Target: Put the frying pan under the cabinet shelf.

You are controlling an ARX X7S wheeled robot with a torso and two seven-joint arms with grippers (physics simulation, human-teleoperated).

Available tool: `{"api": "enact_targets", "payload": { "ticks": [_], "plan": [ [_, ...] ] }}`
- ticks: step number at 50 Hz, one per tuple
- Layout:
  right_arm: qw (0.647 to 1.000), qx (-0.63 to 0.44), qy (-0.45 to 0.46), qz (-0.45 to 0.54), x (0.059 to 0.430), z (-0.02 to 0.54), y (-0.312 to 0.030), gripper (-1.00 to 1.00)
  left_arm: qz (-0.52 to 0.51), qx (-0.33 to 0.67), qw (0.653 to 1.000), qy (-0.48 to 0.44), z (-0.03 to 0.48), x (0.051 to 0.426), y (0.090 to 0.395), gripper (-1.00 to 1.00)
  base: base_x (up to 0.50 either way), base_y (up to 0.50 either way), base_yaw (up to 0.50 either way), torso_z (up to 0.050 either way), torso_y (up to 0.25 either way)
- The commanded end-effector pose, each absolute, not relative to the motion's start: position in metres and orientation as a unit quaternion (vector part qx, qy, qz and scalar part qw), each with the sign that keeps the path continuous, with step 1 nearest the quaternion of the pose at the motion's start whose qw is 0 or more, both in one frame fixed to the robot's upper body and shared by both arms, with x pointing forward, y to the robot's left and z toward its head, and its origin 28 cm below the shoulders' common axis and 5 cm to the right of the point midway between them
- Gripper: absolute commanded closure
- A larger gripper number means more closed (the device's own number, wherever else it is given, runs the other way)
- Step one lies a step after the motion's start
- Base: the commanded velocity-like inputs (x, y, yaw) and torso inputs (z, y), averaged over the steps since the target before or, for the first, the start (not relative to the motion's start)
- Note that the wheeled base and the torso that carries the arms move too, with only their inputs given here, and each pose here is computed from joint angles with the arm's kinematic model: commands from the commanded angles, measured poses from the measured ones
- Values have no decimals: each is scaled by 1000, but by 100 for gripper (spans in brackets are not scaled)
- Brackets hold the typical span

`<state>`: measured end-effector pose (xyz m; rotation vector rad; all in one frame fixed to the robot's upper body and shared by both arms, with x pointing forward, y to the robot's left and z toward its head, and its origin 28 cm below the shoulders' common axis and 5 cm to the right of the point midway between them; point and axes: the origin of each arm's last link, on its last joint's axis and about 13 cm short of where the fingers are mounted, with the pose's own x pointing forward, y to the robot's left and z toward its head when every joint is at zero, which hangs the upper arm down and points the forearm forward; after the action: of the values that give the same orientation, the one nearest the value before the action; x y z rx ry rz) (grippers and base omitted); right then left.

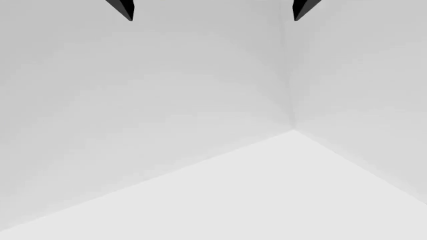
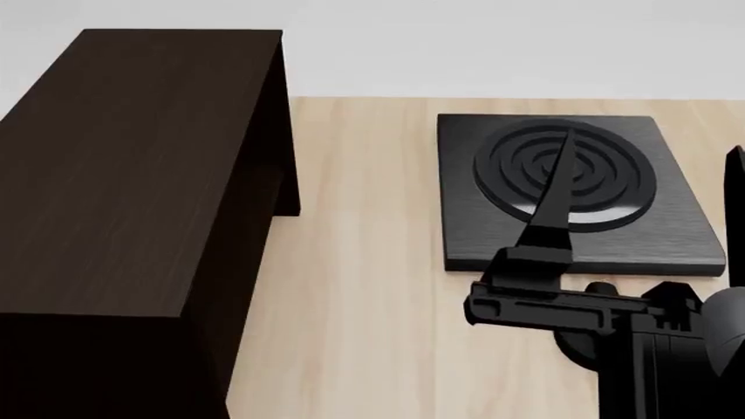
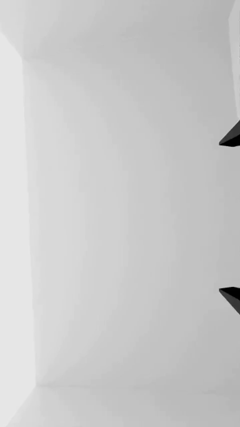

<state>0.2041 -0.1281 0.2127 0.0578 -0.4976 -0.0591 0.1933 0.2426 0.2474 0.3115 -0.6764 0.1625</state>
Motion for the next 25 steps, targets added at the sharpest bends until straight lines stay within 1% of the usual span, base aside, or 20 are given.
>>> {"api": "enact_targets", "payload": {
  "ticks": [1, 11, 18, 25],
  "plan": [
    [969, 30, -244, -30, 204, 211, -129, -100, 78, 152, 928, -330, 248, 194, 242, -100, 0, 0, 0, 0, 0],
    [970, 21, -237, -47, 206, 213, -132, -100, 77, 151, 929, -330, 248, 196, 242, -100, 0, 0, 0, 0, 0],
    [972, 15, -221, -80, 205, 213, -143, -100, 76, 149, 929, -330, 247, 198, 242, -100, 0, 0, 0, 0, 0],
    [973, -4, -181, -142, 202, 207, -161, -100, 75, 147, 930, -329, 244, 200, 244, -100, 0, 0, 0, 0, 0]
  ]
}}
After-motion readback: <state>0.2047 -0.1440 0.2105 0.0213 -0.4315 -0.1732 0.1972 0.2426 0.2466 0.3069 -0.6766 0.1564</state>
